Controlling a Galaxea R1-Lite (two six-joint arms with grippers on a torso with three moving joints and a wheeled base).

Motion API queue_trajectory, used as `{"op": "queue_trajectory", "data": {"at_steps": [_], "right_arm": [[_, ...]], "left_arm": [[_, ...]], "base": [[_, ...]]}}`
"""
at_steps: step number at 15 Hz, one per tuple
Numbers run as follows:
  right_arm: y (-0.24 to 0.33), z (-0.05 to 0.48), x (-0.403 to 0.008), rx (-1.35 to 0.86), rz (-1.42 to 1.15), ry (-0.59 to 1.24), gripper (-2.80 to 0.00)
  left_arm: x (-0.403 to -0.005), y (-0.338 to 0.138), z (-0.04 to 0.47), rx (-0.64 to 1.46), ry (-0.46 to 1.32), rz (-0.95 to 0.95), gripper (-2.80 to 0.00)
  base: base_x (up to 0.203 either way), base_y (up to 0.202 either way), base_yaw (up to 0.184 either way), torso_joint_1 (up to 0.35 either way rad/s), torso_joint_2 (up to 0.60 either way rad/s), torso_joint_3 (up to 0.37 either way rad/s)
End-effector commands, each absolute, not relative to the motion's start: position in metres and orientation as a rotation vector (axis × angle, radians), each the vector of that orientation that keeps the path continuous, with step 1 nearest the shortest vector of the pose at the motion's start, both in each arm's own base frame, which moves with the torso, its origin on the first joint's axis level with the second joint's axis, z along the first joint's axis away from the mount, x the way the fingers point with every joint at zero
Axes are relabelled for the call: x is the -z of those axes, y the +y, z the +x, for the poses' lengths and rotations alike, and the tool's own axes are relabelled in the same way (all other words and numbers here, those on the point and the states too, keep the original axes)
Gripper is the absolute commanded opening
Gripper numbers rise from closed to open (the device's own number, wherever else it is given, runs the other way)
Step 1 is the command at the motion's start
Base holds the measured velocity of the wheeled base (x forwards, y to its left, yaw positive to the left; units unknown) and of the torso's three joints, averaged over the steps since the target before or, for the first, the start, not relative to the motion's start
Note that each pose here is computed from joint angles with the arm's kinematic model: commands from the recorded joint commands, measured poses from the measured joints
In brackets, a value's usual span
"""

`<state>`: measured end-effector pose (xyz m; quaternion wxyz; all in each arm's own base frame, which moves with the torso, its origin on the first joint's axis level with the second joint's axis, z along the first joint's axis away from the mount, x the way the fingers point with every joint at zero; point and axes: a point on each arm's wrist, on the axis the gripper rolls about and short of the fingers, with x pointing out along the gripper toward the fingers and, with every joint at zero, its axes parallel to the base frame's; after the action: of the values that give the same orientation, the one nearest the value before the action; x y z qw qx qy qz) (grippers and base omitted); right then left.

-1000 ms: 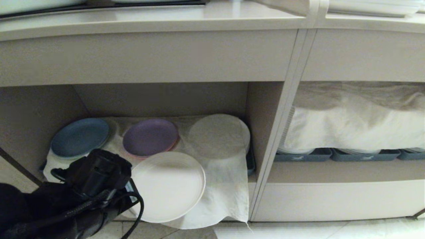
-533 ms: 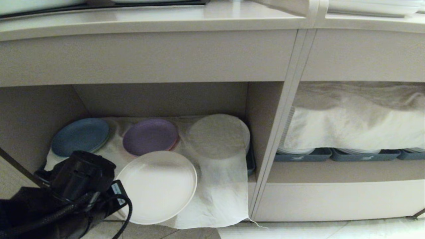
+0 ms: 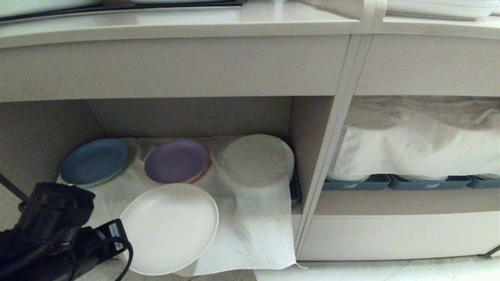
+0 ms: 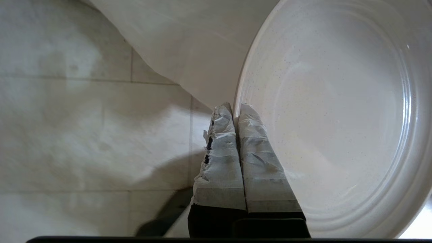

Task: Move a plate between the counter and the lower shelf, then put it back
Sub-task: Put the plate

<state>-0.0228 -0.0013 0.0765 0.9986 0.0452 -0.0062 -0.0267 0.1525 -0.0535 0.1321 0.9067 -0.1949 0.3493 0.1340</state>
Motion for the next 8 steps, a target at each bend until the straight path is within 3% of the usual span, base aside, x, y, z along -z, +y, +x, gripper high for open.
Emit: {"op": "queue_trajectory", "data": {"at_steps": [1,8], "right_arm": [[-0.0013,-0.0228,-0.0766,0.053,0.091,-0.013,-2.8],[-0.0013,-0.0228,-0.0766,0.053,0.091,-0.013,-2.8]], "left_arm": [[-0.1282,-0.045,0.1447,-0.254,0.71,-0.379,-2.8],[-0.1315,-0.0421,0.137,-0.132,0.705,-0.328,-2.8]], "base": [[0.0,0.0,0.0,0.0,0.0,0.0],[0.0,0.0,0.0,0.0,0.0,0.0]]}}
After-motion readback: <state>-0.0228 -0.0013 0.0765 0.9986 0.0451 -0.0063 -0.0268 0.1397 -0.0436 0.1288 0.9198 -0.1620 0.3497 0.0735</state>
